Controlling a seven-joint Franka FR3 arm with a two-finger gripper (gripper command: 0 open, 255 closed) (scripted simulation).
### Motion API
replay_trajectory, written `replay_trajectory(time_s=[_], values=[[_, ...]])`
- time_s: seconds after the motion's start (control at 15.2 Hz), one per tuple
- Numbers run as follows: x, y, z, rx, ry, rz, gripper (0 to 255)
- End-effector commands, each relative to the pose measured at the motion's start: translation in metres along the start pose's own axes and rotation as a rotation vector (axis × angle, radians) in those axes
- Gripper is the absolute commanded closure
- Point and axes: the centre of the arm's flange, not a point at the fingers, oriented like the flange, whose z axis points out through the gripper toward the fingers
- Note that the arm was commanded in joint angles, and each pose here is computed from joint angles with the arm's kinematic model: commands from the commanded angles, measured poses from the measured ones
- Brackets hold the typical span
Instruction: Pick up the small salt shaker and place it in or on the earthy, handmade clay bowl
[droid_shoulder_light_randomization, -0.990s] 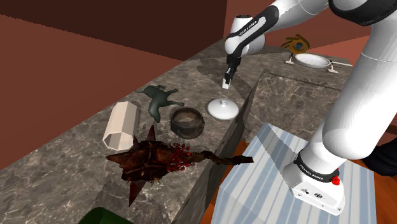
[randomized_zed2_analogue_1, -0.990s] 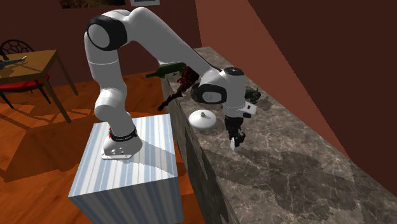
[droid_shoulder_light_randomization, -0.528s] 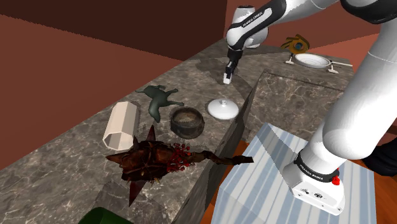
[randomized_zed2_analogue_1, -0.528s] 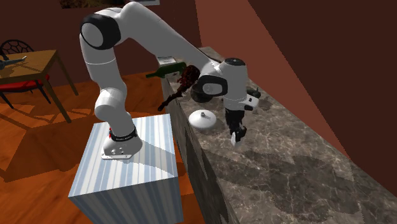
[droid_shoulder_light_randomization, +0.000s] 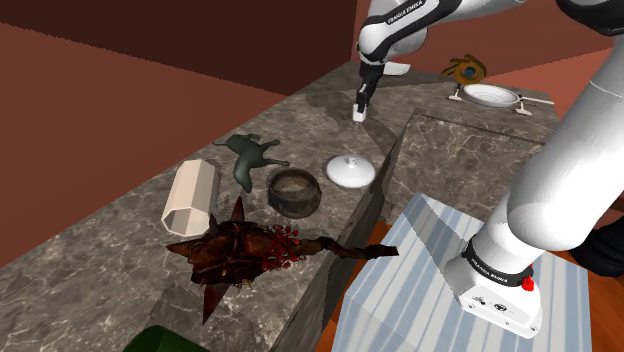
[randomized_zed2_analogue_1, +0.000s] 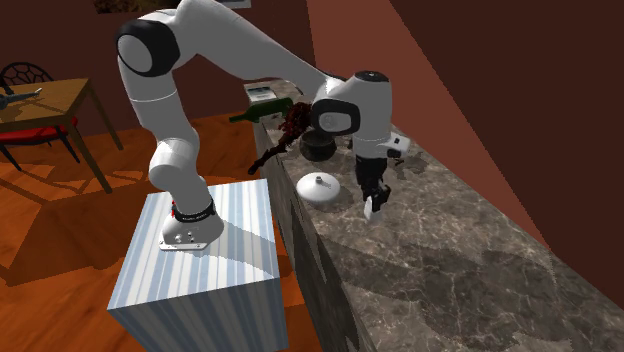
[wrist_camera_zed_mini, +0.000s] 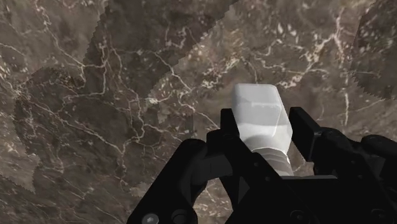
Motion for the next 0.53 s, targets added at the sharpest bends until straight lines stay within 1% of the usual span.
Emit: replay_trajectory(time_s=[0.0, 0.46], values=[[0.001, 0.002, -0.009, 0.000, 0.000, 0.000, 255], [0.004, 0.006, -0.046, 0.000, 0.000, 0.000, 255]])
